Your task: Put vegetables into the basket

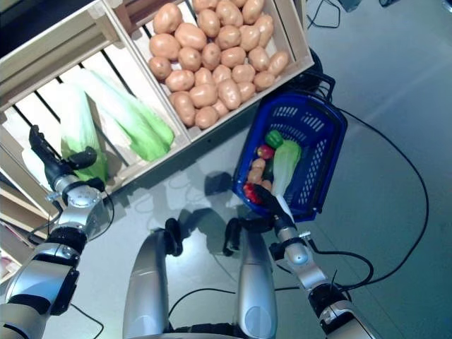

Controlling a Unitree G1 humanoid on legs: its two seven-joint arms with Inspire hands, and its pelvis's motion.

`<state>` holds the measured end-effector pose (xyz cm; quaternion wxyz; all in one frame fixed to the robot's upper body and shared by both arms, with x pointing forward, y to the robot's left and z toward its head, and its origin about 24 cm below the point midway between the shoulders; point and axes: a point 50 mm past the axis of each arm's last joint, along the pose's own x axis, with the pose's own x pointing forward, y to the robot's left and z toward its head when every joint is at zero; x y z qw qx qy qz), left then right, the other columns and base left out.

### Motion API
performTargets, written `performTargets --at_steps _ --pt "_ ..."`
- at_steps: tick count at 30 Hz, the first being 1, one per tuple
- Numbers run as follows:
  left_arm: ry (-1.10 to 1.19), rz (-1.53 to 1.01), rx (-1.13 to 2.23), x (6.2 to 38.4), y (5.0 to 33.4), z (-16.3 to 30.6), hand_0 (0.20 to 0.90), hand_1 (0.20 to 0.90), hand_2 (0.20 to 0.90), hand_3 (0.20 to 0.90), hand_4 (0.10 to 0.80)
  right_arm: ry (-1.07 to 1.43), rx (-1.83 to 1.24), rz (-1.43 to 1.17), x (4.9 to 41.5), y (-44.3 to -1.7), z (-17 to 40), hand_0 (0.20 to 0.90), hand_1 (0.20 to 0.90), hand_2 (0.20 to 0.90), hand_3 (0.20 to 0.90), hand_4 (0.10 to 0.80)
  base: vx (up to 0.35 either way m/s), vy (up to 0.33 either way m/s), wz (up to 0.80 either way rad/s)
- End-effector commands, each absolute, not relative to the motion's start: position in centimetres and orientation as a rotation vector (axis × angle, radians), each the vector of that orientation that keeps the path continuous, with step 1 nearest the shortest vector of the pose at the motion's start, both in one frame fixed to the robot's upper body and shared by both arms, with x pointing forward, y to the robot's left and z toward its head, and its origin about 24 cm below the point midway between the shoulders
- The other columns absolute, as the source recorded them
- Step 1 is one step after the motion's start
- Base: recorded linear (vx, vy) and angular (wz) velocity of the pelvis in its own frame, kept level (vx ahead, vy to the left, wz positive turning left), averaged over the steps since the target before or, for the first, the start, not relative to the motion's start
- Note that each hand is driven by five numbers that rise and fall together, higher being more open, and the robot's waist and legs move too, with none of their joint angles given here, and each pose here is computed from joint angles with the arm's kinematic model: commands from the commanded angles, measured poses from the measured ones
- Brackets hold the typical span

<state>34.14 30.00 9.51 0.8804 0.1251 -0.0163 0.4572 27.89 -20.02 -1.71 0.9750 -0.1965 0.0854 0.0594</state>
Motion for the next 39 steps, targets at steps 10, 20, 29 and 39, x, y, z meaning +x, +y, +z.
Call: performTargets --at_steps 10,20,29,39 --pt "-0.051 0.959 0.248 34.7 32.5 12.7 0.9 0.9 0.9 0.9 0.8 0.047 -0.327 0.062 29.0 -19.9 1.0 0.9 0.9 0.9 0.9 0.8 0.0 0.0 0.0" --pt "0.127 0.806 0.165 35.1 32.0 10.0 0.9 0.9 0.9 0.9 0.8 0.019 -0.311 0.05 30.0 -19.6 2.1 0.9 0.9 0.9 0.9 0.8 0.0 0.0 0.0" --pt "0.168 0.836 0.141 34.9 32.5 9.8 0.9 0.9 0.9 0.9 0.8 -0.029 -0.285 0.026 30.5 -19.8 3.5 0.9 0.9 0.9 0.9 0.8 -0.011 0.002 -0.02" --pt "0.085 0.858 0.145 35.1 32.7 11.3 0.3 0.3 0.3 0.3 0.4 -0.049 -0.264 0.003 30.8 -20.2 3.9 0.9 0.9 0.9 0.9 0.8 -0.034 -0.005 -0.01"
